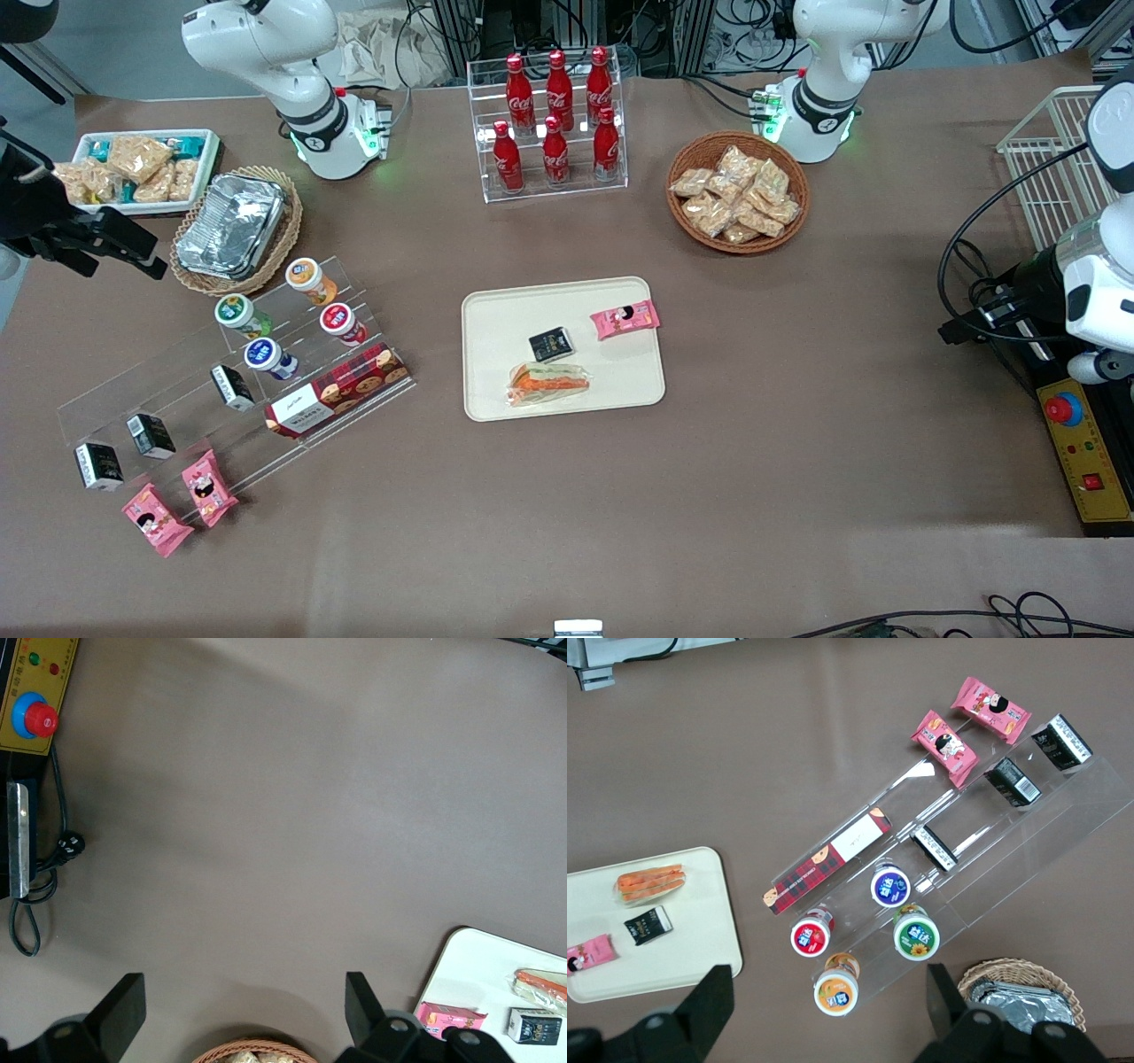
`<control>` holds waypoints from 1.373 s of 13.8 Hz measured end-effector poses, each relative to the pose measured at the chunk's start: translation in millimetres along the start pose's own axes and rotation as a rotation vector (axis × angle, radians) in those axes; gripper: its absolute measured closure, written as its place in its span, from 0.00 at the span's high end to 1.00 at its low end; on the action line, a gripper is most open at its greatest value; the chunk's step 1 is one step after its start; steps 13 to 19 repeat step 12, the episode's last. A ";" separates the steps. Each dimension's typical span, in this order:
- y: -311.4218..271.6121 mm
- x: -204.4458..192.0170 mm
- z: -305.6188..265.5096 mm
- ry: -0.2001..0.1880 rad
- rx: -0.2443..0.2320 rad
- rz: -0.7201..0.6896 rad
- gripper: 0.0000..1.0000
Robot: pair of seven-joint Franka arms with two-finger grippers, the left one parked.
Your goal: Place sandwich on tray
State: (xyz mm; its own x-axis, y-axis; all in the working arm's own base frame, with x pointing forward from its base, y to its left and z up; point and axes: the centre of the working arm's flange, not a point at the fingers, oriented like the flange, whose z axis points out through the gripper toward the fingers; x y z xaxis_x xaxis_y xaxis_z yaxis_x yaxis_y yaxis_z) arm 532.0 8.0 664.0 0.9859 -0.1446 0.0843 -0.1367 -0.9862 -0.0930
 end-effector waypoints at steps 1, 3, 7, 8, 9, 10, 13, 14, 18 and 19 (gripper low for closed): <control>0.3 2.2 0.8 0.000 -0.003 0.001 0.97; 3.9 7.4 4.3 -0.004 -0.007 0.010 0.97; 7.4 14.6 9.9 -0.006 -0.017 0.019 0.97; 6.8 17.0 14.1 -0.009 -0.019 0.018 0.97; 6.3 20.2 19.1 -0.012 -0.022 0.019 0.97; 5.8 22.8 23.2 -0.014 -0.023 0.019 0.97; 9.6 25.6 26.7 -0.017 -0.026 0.027 0.97; 9.6 25.6 26.7 -0.017 -0.026 0.027 0.97; 9.6 25.6 26.7 -0.017 -0.026 0.027 0.97; 9.6 25.6 26.7 -0.017 -0.026 0.027 0.97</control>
